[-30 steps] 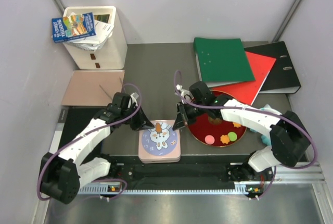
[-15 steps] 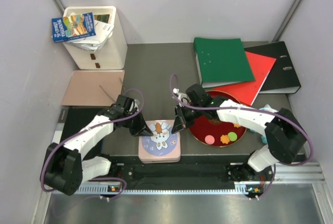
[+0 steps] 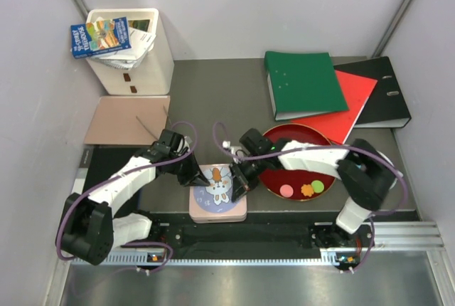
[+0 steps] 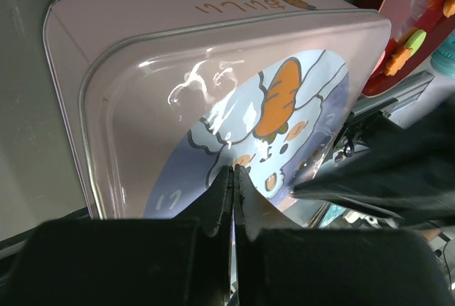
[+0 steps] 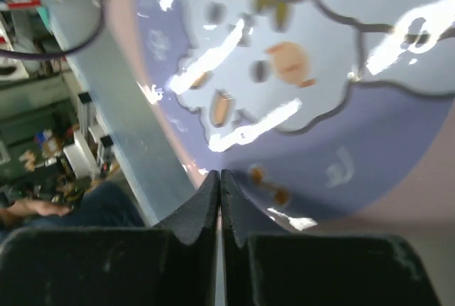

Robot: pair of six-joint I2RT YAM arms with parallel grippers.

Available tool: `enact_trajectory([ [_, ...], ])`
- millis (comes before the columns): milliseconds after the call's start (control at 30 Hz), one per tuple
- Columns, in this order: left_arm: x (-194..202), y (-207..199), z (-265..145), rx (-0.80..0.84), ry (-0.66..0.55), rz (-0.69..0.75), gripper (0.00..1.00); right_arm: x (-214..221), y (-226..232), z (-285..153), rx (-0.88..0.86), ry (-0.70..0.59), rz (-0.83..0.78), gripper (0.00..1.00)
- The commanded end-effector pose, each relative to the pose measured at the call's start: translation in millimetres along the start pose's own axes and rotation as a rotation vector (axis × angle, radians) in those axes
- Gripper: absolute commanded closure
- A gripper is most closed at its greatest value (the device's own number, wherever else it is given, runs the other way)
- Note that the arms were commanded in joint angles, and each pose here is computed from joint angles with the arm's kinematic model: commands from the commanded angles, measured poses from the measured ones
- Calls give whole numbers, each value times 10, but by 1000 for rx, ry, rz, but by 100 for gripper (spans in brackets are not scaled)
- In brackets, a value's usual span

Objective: Pack the cookies

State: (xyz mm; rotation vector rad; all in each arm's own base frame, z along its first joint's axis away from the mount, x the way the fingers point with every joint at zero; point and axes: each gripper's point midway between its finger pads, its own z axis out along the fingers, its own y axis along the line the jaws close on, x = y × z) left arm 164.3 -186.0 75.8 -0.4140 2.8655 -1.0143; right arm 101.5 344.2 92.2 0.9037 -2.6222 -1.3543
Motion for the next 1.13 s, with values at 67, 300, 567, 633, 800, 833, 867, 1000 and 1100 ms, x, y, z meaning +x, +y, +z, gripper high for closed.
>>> enact_trajectory([
  [67,-10,174,23,-82,-16,-2,99,521,-371,291,38,199,73,100],
  [300,-111,55,-90,-58,-88,32,98,-184,171,-93,54,-92,-122,100],
  [567,-486,-429,-435,34,-280,152,71,-922,762,-1074,223,-559,-304,79],
  [633,-571,-514,-539,36,-329,179,60,-960,657,-1278,339,-621,-310,73],
  [800,-783,-452,-648,-83,-395,208,48,-964,233,-1723,637,-749,-233,43],
  [833,-807,-435,-655,-102,-399,211,48,-960,173,-1848,694,-788,-231,42],
  [867,-825,-428,-665,-114,-403,214,49,-919,101,-1867,722,-794,-225,40],
  [1000,-913,-551,-696,-87,-425,265,53,-848,-14,-1997,777,-851,-248,38],
  [1100,-983,-634,-761,-80,-457,286,49,-827,-28,-2110,814,-878,-265,33],
])
